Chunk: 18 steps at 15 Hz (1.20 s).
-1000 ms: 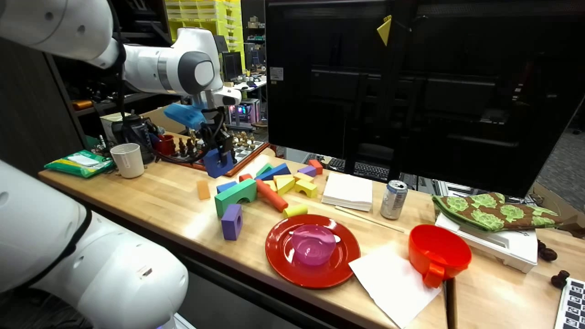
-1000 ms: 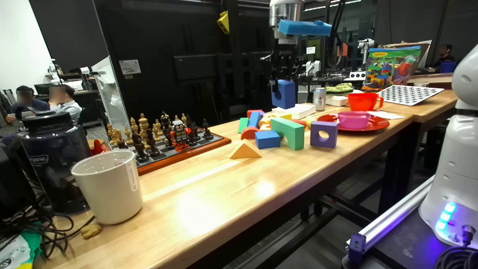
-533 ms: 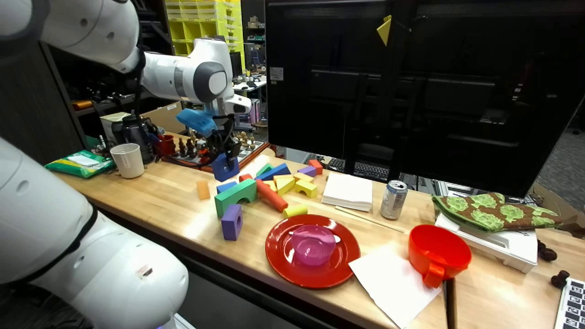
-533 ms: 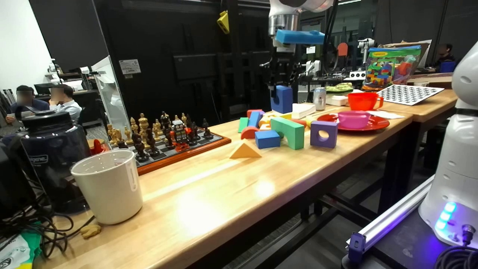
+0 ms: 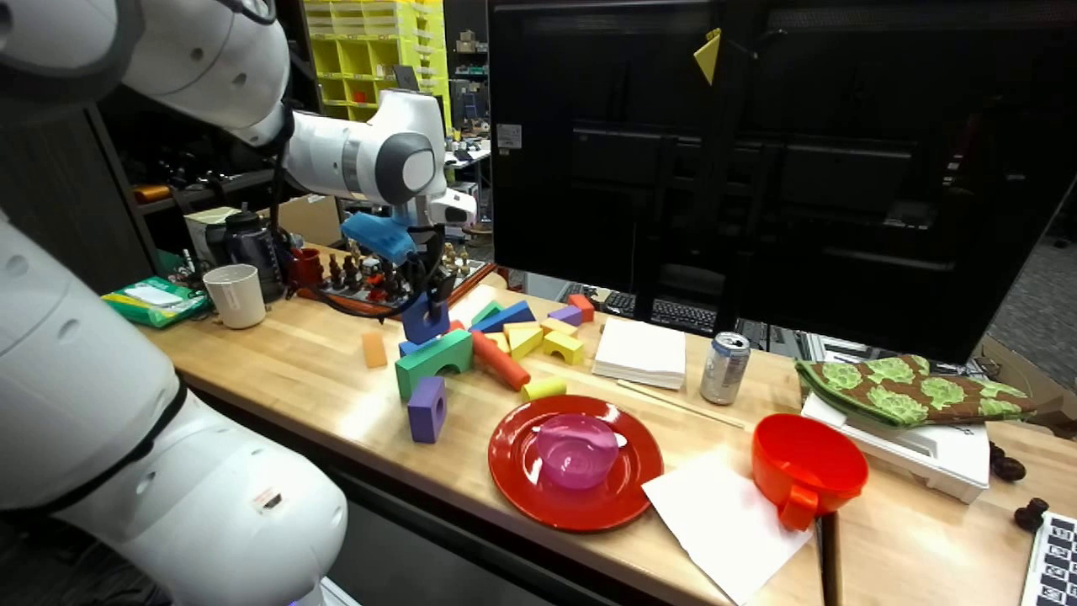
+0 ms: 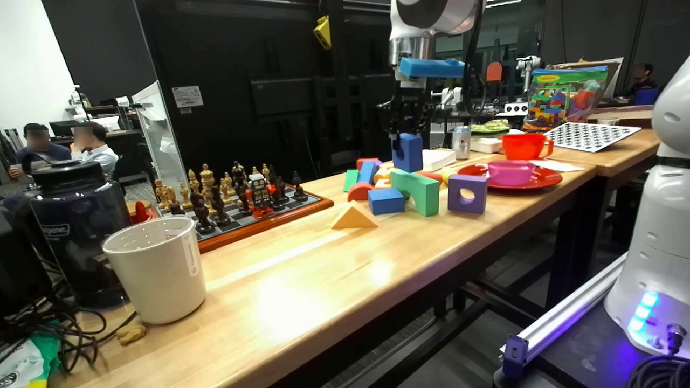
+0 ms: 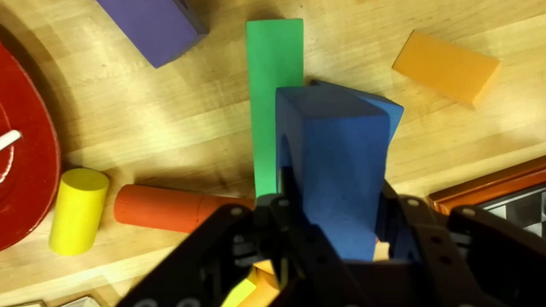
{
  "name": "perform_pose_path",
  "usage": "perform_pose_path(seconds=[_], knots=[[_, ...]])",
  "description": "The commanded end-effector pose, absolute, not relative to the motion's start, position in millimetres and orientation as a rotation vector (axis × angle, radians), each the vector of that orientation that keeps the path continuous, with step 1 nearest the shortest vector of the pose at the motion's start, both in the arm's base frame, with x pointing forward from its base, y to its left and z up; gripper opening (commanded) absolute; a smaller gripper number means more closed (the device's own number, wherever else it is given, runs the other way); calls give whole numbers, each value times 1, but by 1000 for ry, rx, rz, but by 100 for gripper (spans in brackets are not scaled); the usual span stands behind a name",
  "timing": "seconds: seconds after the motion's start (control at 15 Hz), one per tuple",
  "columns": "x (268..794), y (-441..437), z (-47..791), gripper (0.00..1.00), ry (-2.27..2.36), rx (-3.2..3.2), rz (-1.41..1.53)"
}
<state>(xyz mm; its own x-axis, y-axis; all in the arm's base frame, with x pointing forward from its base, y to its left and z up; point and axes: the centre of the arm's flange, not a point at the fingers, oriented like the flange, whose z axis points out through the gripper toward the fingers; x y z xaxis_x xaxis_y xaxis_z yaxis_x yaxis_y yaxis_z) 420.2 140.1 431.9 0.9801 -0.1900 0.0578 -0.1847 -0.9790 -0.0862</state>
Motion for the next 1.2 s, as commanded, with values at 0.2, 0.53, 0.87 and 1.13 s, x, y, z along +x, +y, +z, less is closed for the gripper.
perform_pose_path(seconds=[0.2, 0.53, 0.87, 1.13], knots=[[425, 129, 420, 16, 267, -3022, -130], [426, 126, 417, 67, 253, -3023, -108], [421, 122, 417, 97, 246, -3017, -106], [400, 128, 432, 100, 233, -3028, -140]])
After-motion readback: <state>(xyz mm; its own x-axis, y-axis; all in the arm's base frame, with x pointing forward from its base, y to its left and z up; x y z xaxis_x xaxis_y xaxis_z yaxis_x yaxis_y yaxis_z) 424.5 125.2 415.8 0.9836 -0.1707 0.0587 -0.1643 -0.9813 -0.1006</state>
